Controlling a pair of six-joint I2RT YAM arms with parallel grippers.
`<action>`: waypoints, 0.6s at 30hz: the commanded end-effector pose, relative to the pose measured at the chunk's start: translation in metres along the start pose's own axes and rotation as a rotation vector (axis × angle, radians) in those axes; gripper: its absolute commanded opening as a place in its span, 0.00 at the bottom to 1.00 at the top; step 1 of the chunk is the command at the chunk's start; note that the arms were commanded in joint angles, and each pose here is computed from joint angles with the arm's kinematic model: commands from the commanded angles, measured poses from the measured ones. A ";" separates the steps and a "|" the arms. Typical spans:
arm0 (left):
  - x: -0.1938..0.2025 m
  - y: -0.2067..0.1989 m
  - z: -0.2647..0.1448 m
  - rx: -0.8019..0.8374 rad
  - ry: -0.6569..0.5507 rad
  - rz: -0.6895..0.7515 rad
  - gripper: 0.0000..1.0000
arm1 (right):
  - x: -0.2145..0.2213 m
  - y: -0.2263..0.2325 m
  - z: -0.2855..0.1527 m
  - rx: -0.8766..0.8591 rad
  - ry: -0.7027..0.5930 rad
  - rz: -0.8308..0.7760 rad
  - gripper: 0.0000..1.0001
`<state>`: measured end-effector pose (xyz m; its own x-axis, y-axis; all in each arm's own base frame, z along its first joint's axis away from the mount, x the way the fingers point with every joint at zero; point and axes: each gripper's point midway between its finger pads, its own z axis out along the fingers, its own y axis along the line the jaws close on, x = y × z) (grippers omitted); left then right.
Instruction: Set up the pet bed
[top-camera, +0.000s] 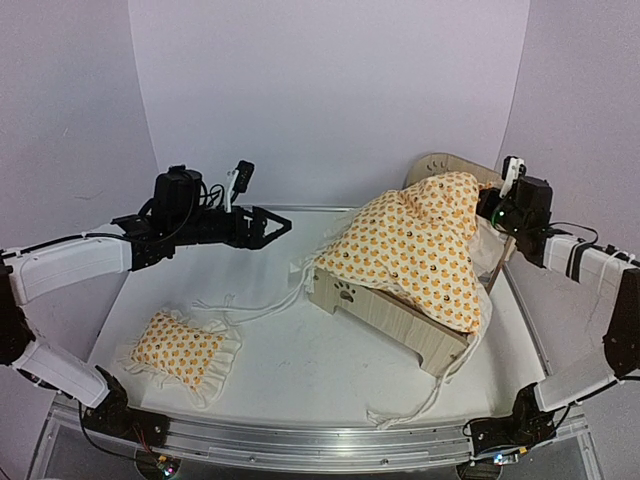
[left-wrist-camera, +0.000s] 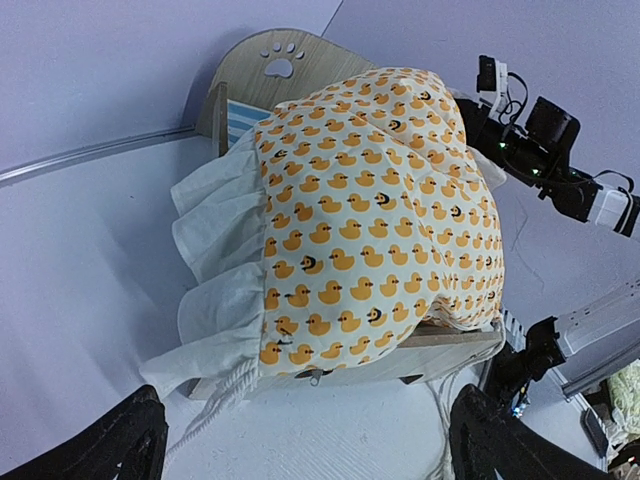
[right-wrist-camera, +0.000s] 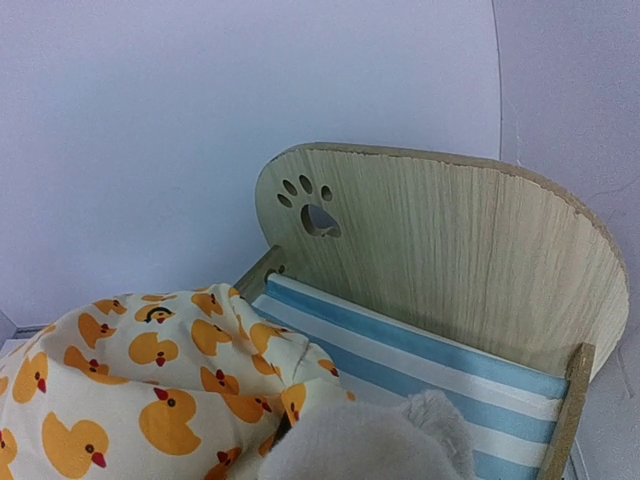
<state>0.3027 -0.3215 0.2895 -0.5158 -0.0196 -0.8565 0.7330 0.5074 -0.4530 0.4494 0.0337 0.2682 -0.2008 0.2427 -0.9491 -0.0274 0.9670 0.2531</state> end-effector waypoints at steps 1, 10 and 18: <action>-0.029 -0.012 -0.001 0.041 -0.077 -0.011 0.99 | -0.025 -0.004 0.000 -0.021 -0.108 0.027 0.00; -0.024 -0.009 0.013 0.058 -0.042 -0.040 0.99 | 0.001 -0.040 -0.008 0.112 -0.141 0.078 0.00; -0.017 0.004 0.028 0.033 -0.016 -0.076 0.99 | 0.036 0.015 0.008 -0.170 -0.019 -0.011 0.00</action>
<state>0.3160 -0.3356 0.2691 -0.5981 -0.0240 -0.8010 0.6845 0.5044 -0.5263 0.4483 0.0261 0.2169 -0.2223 0.2950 -0.9293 -0.0275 0.9509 0.3084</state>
